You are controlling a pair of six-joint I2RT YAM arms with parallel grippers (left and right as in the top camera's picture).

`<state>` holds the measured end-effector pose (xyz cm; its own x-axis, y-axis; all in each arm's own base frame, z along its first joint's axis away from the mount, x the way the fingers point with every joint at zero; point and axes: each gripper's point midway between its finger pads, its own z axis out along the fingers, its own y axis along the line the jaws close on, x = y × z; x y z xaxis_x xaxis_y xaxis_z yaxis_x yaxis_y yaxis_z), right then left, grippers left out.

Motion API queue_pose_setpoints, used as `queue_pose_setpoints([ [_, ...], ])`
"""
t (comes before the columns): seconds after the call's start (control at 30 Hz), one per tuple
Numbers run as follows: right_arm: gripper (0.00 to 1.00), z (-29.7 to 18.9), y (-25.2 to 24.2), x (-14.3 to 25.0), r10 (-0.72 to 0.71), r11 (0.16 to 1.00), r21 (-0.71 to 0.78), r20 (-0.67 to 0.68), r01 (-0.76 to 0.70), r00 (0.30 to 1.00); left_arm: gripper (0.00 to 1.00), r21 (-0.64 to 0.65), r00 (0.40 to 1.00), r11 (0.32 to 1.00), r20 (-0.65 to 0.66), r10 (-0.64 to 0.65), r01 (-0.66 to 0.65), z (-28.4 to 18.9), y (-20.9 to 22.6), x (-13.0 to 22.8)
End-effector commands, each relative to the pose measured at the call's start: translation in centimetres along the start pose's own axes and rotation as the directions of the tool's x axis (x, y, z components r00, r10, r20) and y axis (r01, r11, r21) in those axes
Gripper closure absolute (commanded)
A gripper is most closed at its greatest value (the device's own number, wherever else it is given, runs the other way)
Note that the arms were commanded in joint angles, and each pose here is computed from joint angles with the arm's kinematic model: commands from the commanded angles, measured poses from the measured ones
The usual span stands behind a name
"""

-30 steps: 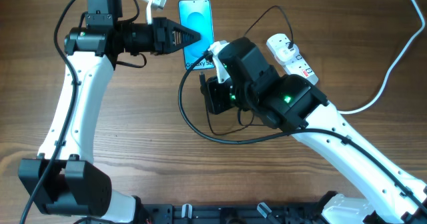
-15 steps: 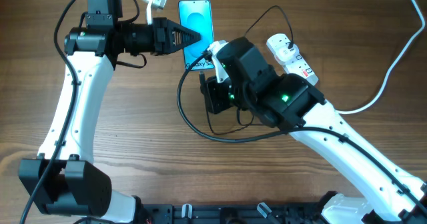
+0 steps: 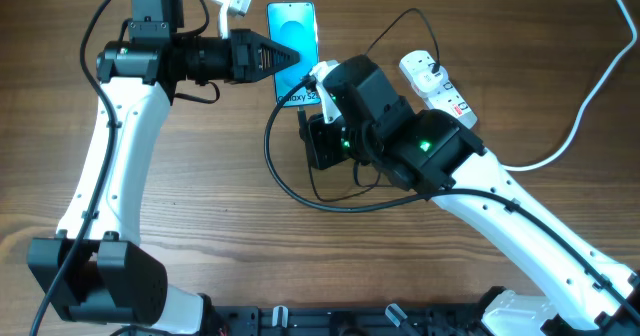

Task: Plug charger to phone and switch on socket
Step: 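Push the USB-C plug into the phone's port with the right gripper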

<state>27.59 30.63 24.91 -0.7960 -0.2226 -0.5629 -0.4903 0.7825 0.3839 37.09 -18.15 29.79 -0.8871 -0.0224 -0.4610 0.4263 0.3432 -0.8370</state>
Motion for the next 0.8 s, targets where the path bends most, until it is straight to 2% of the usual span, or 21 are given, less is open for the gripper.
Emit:
queue_pose_setpoints([
  [0.0,0.96,-0.2,0.2,-0.8,0.014,1.0,0.004,0.021,-0.014,1.0,0.96,0.044,1.0,0.999,-0.008,0.028,-0.028,0.1,-0.8,0.0],
  [0.1,0.96,-0.2,0.2,-0.7,0.033,0.999,0.0,0.019,-0.033,0.999,0.96,0.112,0.999,0.993,-0.014,0.044,-0.042,0.0,-2.0,0.1],
  [0.23,0.96,-0.2,0.2,-0.7,0.033,0.999,0.001,0.02,-0.033,0.999,0.96,0.106,0.999,0.993,-0.013,0.045,-0.043,0.0,-1.9,0.1],
  [0.37,0.96,-0.2,0.2,-0.6,0.034,0.999,0.002,0.015,-0.034,0.999,0.96,-0.008,0.999,0.999,0.008,0.043,-0.043,0.1,0.1,-0.4],
  [0.77,0.96,-0.2,0.4,-0.6,0.041,0.999,-0.01,0.013,-0.041,0.999,0.96,0.06,0.999,0.997,-0.003,0.046,-0.045,0.0,-1.1,-0.1],
])
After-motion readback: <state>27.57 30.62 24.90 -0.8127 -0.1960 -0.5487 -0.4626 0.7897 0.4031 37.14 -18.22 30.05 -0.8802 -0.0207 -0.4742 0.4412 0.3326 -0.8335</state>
